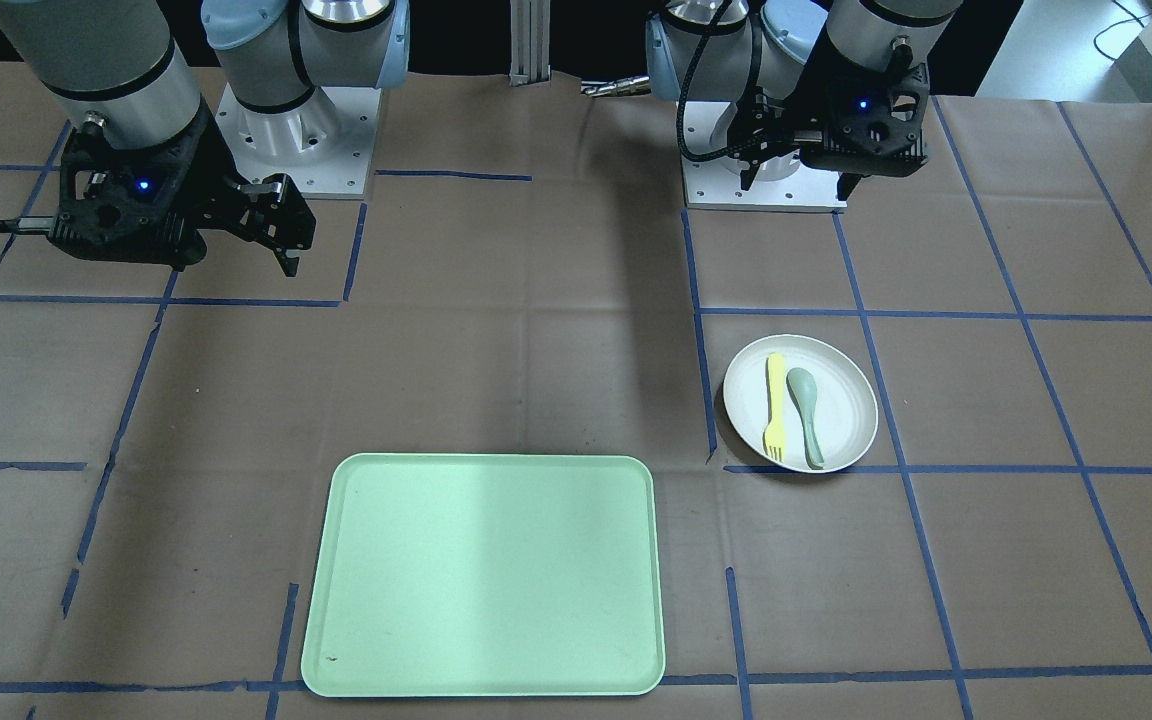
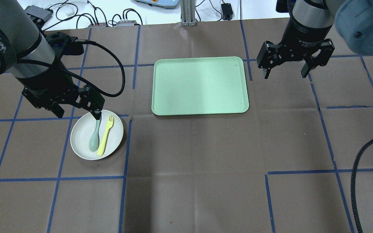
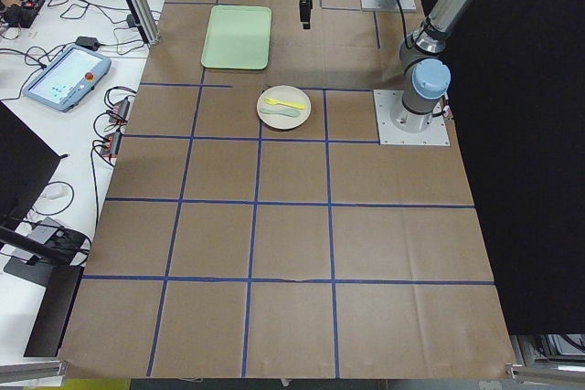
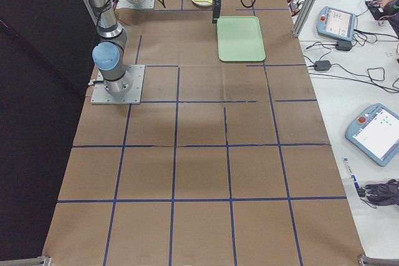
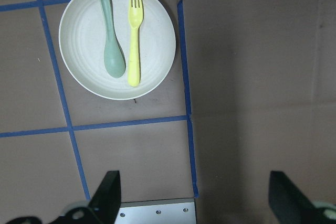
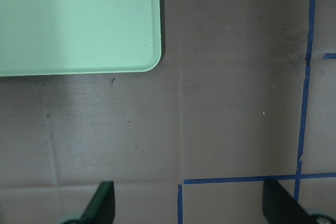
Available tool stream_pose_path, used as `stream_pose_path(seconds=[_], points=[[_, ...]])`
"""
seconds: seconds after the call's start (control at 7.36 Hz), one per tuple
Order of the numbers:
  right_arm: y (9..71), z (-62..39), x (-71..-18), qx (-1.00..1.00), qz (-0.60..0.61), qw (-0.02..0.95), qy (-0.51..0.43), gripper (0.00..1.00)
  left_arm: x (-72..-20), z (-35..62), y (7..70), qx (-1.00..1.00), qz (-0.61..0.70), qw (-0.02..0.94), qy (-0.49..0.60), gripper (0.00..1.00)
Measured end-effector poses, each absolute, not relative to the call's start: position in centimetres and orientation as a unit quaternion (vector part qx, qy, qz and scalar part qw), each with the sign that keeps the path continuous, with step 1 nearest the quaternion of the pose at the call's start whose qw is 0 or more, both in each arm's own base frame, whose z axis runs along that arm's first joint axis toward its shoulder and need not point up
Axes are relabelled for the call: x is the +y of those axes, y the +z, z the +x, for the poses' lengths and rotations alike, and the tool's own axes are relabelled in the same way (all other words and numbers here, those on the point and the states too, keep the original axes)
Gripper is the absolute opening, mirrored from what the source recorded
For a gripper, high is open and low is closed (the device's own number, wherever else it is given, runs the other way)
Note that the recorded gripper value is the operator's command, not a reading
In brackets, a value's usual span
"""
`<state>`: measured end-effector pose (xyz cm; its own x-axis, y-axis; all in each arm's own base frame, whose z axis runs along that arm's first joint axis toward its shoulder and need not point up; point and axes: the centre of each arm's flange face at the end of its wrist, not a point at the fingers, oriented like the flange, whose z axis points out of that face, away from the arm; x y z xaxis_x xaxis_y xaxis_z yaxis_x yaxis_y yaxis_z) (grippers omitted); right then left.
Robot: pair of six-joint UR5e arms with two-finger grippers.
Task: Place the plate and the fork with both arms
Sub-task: 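Raise the left gripper off the plate and move it beside the plate rim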
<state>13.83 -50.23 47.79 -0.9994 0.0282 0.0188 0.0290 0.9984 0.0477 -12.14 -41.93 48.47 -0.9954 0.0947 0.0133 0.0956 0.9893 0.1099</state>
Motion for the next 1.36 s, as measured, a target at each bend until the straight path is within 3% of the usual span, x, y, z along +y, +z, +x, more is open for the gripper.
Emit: stream_pose_path(seconds=[1.36], points=[[47.79, 13.81, -50.24, -1.000, -0.014, 0.009, -0.024, 1.00, -41.41, -11.93, 47.81, -0.997, -0.049, 0.005, -0.061, 0.99]])
